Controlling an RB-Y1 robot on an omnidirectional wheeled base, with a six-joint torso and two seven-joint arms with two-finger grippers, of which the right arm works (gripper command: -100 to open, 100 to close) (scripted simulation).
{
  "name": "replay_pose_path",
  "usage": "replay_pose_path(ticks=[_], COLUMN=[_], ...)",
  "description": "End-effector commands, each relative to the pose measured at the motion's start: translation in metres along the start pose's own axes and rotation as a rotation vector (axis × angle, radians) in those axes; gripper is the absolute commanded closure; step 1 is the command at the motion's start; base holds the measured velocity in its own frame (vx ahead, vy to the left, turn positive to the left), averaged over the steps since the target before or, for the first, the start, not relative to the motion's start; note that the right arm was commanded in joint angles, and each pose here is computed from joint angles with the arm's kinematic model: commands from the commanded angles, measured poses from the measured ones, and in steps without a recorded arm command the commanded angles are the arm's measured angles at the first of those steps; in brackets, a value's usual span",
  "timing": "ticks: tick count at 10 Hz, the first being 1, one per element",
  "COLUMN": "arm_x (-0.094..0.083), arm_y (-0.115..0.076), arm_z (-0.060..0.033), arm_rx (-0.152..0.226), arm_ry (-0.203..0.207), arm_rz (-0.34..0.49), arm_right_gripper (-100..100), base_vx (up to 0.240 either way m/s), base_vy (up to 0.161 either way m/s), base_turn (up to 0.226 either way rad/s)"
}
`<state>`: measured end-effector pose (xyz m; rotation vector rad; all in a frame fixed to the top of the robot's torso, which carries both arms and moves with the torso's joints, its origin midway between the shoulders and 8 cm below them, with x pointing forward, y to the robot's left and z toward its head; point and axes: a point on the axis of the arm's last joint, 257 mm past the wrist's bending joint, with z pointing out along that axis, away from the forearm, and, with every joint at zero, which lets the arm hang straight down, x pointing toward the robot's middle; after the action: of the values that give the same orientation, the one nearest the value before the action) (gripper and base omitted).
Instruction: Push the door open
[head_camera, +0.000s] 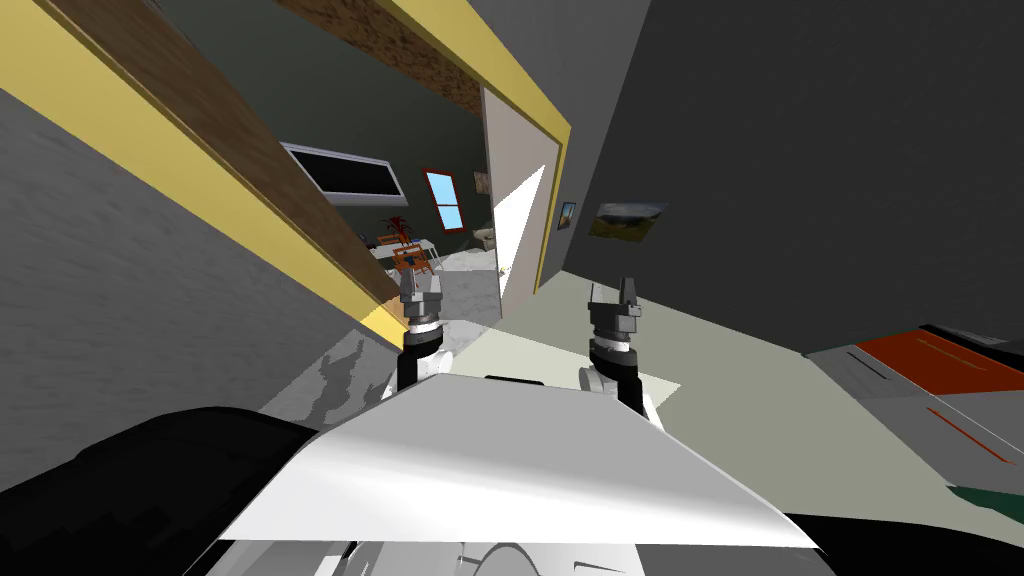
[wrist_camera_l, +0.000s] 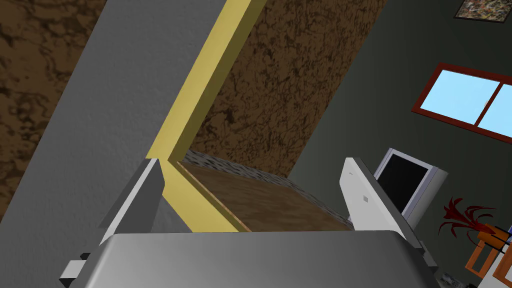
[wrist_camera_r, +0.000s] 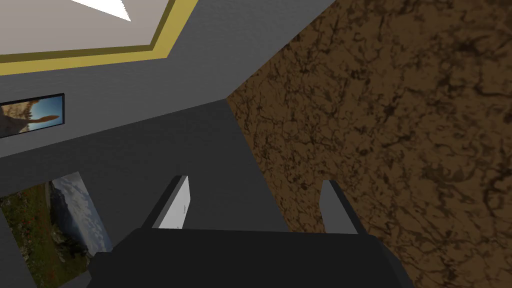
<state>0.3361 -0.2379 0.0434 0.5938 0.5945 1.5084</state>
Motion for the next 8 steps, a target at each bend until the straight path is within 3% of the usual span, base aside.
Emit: replay_pose_path(ticks=[1, 8], arm_x=[0.009, 0.045], arm_y=[-0.012, -0.054], arm_z=[-0.0018, -0.0113], arm_rx=[0.015, 0.075], arm_ry=[0.015, 0.076], arm_rz=[0.026, 0.119], arm_right_gripper=[-100, -100], base_vx=[0.114, 0.163], base_vy=[-0.015, 0.001], base_turn=[-0.032, -0.019])
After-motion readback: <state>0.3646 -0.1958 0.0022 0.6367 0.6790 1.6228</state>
